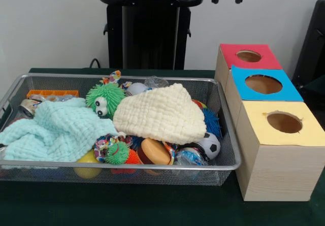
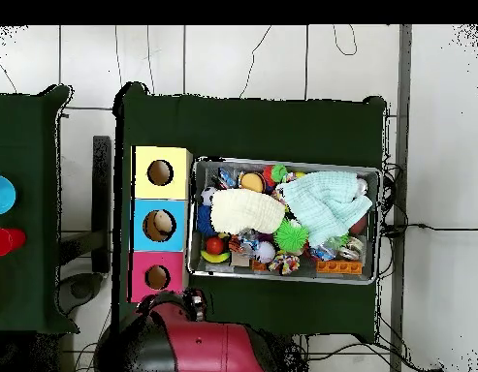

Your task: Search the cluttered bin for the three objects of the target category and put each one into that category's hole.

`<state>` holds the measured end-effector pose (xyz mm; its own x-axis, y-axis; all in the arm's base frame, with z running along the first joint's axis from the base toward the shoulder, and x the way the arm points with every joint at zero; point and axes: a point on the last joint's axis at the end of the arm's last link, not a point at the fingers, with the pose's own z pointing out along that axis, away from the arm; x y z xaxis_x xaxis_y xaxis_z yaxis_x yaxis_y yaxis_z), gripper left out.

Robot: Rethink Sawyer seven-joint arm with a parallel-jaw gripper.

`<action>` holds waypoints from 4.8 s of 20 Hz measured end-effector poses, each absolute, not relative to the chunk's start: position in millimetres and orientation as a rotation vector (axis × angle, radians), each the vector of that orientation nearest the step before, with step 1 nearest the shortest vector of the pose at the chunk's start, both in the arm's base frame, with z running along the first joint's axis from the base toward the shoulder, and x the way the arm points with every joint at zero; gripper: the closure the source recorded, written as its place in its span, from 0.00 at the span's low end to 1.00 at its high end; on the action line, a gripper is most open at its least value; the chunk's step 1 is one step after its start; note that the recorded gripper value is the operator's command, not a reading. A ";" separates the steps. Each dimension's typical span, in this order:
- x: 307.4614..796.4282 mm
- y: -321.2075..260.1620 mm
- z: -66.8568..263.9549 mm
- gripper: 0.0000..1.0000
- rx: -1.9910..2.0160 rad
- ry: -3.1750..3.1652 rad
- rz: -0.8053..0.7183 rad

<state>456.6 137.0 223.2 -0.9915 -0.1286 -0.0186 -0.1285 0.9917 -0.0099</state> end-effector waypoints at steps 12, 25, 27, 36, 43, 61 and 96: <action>459.9 104.9 219.7 0.00 -0.097 3.134 -0.015; 462.1 62.6 216.1 0.00 0.044 3.150 -0.008; 463.3 54.3 215.6 0.00 0.071 3.151 -0.004; 468.4 18.7 212.8 0.00 0.155 3.151 0.011; 462.8 -3.5 207.8 0.00 0.171 3.161 -0.003; 446.6 29.4 173.5 0.00 -0.037 3.237 0.056; 560.4 53.5 136.6 0.00 -0.200 3.185 0.065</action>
